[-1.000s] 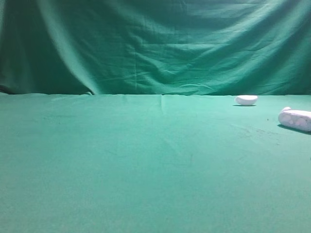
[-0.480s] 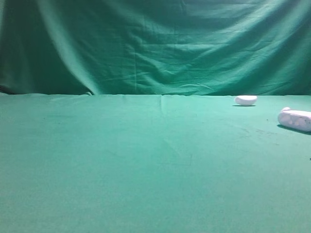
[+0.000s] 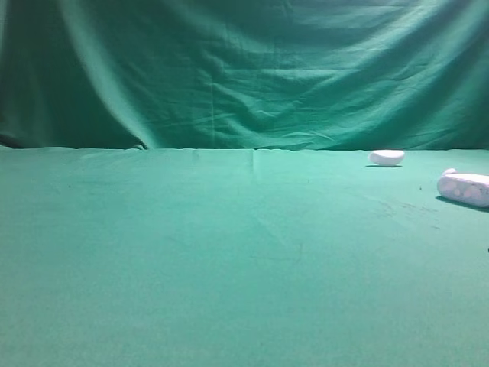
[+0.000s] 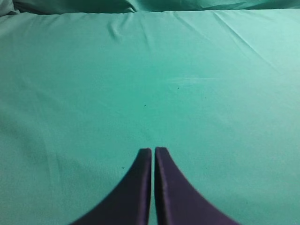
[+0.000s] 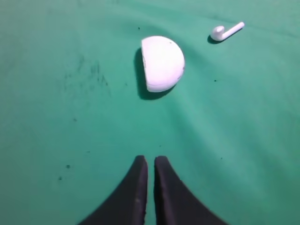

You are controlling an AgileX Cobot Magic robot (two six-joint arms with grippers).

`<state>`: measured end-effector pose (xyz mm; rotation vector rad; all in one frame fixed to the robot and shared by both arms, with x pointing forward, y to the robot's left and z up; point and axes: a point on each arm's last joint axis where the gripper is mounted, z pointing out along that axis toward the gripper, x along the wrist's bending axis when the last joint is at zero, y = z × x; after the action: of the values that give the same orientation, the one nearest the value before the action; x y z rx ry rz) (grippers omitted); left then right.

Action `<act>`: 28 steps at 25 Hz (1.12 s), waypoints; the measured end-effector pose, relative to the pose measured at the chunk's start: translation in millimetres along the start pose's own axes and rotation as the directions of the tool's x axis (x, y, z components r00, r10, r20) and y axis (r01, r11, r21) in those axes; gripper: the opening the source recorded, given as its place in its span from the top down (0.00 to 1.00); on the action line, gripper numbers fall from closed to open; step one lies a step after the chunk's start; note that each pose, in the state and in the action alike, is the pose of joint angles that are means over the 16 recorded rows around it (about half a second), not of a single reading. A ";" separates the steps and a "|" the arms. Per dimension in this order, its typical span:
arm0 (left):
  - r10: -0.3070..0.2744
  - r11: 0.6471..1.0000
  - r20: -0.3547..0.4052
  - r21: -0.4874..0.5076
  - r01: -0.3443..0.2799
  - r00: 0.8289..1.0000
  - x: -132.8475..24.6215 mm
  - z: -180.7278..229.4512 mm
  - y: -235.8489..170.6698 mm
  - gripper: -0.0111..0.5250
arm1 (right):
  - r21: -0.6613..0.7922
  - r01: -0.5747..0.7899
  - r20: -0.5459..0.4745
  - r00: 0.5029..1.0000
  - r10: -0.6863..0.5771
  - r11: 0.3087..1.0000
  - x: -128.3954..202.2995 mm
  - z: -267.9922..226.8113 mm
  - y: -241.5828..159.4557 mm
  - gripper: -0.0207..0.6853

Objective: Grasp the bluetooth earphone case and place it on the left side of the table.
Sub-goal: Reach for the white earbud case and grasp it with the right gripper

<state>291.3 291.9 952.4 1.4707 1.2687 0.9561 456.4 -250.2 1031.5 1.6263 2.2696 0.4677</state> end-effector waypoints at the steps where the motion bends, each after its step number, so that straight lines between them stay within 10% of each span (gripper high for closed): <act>1: 0.000 1.000 0.000 0.000 0.000 1.000 0.0 0.0 0.0 0.98 | 0.019 0.009 0.004 1.000 -0.009 1.000 1.7 6.6 5.6 0.76; 14: 0.000 1.000 0.000 0.000 0.000 1.000 0.0 0.0 0.0 0.98 | 0.167 -0.052 0.060 0.997 0.043 0.985 5.3 88.1 55.9 0.14; 28: 0.000 1.000 0.000 0.000 0.000 1.000 0.0 0.0 0.0 0.98 | 0.253 -0.063 0.078 0.996 0.045 0.965 5.1 134.1 65.3 0.30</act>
<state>291.3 291.9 952.4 1.4707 1.2687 0.9561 568.0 -214.5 939.0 1.7975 2.3139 0.1283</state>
